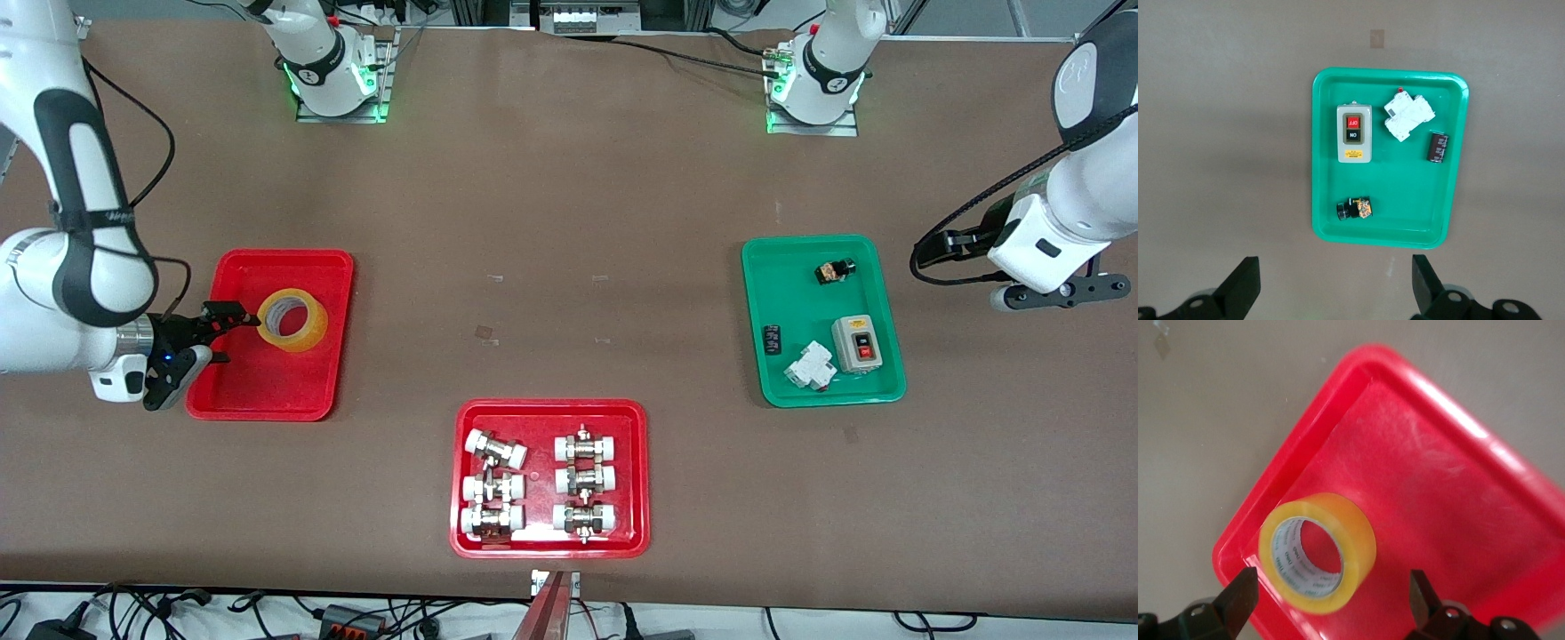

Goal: Left arm passes tape to right arm into tray

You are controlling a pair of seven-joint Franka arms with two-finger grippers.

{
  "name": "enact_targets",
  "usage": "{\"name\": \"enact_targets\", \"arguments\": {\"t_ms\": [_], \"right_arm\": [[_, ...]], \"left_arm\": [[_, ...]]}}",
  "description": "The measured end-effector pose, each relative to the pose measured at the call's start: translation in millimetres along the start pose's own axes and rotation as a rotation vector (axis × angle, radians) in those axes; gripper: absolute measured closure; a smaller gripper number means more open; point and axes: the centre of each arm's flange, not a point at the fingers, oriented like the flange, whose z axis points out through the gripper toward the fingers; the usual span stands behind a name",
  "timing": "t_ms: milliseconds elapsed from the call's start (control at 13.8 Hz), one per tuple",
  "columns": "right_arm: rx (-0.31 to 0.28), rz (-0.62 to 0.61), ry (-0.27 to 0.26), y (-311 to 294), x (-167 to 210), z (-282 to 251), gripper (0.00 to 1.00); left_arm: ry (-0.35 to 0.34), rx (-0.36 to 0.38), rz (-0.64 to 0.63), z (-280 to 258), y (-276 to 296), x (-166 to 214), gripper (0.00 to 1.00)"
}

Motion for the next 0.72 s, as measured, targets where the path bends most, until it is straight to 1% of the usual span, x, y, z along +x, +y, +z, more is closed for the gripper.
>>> {"name": "enact_targets", "arguments": {"t_ms": [72, 145, 289, 434, 579, 724], "right_arm": [[-0.067, 0.026, -0.014, -22.6, 12.4, -27.1, 0.00], [-0.113, 0.068, -0.018, -47.8, 22.0, -53.0, 0.00], [-0.155, 0.171, -0.015, -94.4, 27.4, -98.4, 0.00], [-0.190, 0.307, -0.006, -133.7, 23.0, -137.2, 0.00], [-0.240, 0.426, 0.006, -169.8, 15.4, -171.1, 0.00], [-0.264, 0.491, 0.029, -198.0, 4.7, -198.8, 0.00]], "left_arm": [[0.003, -0.004, 0.000, -5.0, -0.5, -1.6, 0.00], [0.005, -0.015, -0.009, -10.2, -0.8, -3.5, 0.00], [0.006, -0.044, -0.037, -16.3, -9.1, -3.9, 0.00], [0.004, -0.064, -0.058, -16.1, -28.3, -1.1, 0.00], [0.011, -0.082, -0.024, -19.9, -32.2, -0.7, 0.00], [0.012, -0.085, -0.005, -24.3, -24.1, -2.6, 0.00]]}}
